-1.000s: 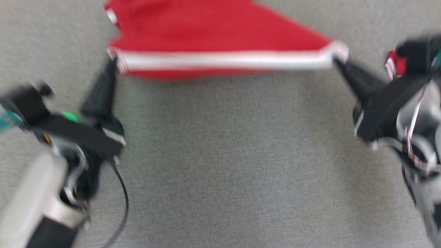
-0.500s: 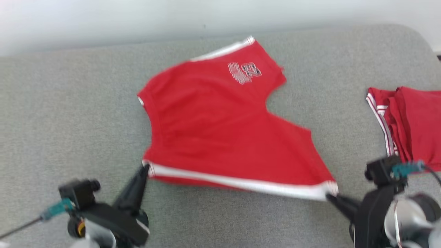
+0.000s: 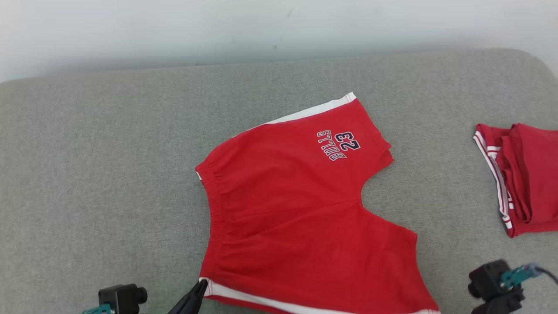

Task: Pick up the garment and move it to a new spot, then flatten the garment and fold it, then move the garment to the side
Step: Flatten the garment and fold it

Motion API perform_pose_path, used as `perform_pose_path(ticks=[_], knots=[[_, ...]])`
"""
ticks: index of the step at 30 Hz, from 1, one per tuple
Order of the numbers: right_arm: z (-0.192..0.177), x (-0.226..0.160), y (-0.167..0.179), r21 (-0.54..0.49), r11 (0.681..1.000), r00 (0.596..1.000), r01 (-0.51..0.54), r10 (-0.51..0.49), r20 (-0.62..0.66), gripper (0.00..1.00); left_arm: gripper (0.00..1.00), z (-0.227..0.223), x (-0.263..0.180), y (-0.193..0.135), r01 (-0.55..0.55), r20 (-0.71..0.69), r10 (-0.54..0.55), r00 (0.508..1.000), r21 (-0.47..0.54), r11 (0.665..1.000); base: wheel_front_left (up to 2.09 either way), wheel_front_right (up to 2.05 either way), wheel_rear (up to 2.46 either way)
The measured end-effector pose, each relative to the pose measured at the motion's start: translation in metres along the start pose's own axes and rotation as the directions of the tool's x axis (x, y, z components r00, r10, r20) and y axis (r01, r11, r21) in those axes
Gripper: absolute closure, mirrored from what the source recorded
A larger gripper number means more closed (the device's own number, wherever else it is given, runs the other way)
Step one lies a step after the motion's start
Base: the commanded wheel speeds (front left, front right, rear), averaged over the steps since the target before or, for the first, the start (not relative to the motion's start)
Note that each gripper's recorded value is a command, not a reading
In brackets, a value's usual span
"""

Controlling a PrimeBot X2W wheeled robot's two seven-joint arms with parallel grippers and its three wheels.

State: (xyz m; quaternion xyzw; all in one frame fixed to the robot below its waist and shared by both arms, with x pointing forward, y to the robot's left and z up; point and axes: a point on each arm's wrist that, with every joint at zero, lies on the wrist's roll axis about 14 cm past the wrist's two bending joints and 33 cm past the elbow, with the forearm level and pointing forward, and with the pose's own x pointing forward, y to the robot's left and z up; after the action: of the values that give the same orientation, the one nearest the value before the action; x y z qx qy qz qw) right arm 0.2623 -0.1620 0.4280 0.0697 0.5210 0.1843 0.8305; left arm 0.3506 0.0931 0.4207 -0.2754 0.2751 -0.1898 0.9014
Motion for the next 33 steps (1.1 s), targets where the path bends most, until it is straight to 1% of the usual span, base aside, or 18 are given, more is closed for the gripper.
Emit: perform_pose_path(ticks=[3,6,8,10,15,21,26,29,33], knots=[[0.019,-0.002,-0.003,-0.045,0.999,0.998,0.021,-0.019,0.058,1.00,1.00,0.004,0.001,-0.004,0.009,0.024,-0.009,1.000,-0.024,1.000,0.00,0.00,0.00],[0.053,-0.004,-0.008,-0.103,0.993,0.987,0.051,-0.034,0.157,1.00,1.00,0.015,0.005,-0.009,0.028,0.071,-0.024,0.997,-0.053,0.998,0.00,0.00,0.00],[0.081,-0.005,-0.014,-0.134,0.987,0.970,0.086,-0.052,0.237,1.00,1.00,0.029,0.010,-0.015,0.045,0.120,-0.037,0.992,-0.060,0.997,0.00,0.00,0.00],[0.098,-0.001,-0.018,-0.168,0.980,0.964,0.103,-0.057,0.258,1.00,1.00,0.042,0.015,-0.020,0.065,0.163,-0.054,0.985,-0.067,0.996,0.00,0.00,0.00],[0.138,0.010,-0.026,-0.221,0.966,0.952,0.136,-0.065,0.300,1.00,1.00,0.060,0.026,-0.024,0.069,0.197,-0.060,0.979,-0.038,0.997,0.00,0.00,0.00],[0.191,0.022,-0.033,-0.265,0.947,0.921,0.181,-0.069,0.385,1.00,1.00,0.087,0.042,-0.038,0.089,0.253,-0.081,0.964,-0.020,0.996,0.00,0.00,0.00],[0.225,0.039,-0.034,-0.301,0.930,0.900,0.211,-0.065,0.430,1.00,1.00,0.104,0.059,-0.037,0.073,0.285,-0.063,0.956,-0.025,0.997,0.00,0.00,0.00],[0.245,0.048,-0.035,-0.311,0.923,0.885,0.224,-0.059,0.463,1.00,1.00,0.115,0.068,-0.030,0.042,0.317,-0.026,0.948,-0.043,0.998,0.00,0.00,0.00],[0.262,0.064,-0.042,-0.309,0.919,0.872,0.244,-0.068,0.484,1.00,1.00,0.126,0.081,-0.014,-0.012,0.348,0.038,0.937,-0.077,0.997,0.00,0.00,0.00]])
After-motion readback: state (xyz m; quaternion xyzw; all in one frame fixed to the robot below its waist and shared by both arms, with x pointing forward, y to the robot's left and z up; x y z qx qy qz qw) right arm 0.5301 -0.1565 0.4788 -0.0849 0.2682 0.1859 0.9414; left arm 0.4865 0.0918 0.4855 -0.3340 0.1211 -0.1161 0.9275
